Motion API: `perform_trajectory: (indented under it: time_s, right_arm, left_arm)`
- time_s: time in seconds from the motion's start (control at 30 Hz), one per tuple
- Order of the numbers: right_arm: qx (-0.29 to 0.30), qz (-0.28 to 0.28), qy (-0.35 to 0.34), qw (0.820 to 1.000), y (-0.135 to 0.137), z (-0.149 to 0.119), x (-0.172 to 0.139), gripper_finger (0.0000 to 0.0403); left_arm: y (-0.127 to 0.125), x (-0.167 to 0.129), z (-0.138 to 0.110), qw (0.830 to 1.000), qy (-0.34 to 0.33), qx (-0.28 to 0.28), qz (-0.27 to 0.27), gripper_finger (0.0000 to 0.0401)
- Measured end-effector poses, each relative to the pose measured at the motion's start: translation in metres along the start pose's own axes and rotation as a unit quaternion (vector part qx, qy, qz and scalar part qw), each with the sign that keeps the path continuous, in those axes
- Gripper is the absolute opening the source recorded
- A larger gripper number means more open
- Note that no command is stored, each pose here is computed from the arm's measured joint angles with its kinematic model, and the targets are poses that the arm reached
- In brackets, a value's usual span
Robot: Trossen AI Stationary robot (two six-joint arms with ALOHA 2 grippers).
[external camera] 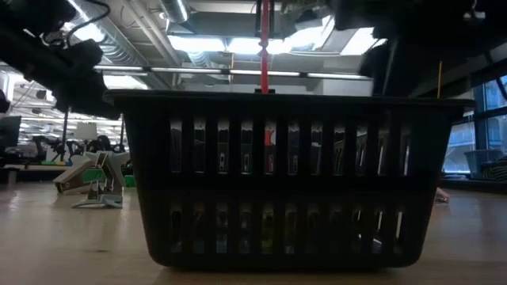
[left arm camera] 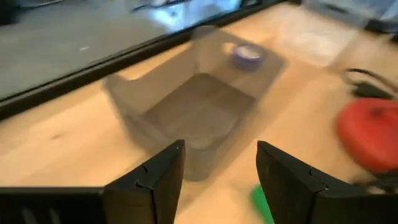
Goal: Pick and place Stapler, Stapler remover, tape
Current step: Put the dark green tape into the black transparent bin
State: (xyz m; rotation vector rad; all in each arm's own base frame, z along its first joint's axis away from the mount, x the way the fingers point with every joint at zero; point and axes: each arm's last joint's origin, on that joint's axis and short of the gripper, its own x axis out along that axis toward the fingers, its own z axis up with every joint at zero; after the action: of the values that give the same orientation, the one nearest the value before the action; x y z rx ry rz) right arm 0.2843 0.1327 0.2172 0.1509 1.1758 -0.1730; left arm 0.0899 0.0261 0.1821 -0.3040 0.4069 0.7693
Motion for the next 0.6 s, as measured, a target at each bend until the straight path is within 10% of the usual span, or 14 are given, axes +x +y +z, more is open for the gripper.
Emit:
perform_trajectory:
  time_s: [0.3,0.6]
  right_arm:
    - [0.059,-0.047,-0.027,0.997,-0.003,-0.016,-0.031,0.0220]
    - [0.061,-0.047,-0.027,0.997,-0.004,-0.017,-0.034,0.0219]
  left_arm:
    - [-0.014,0.016,0.040,0.983,0.113,0.054,0.135,0.0174]
    - [-0.012,0.050,0.063,0.915,0.362,0.077,0.160,0.0149]
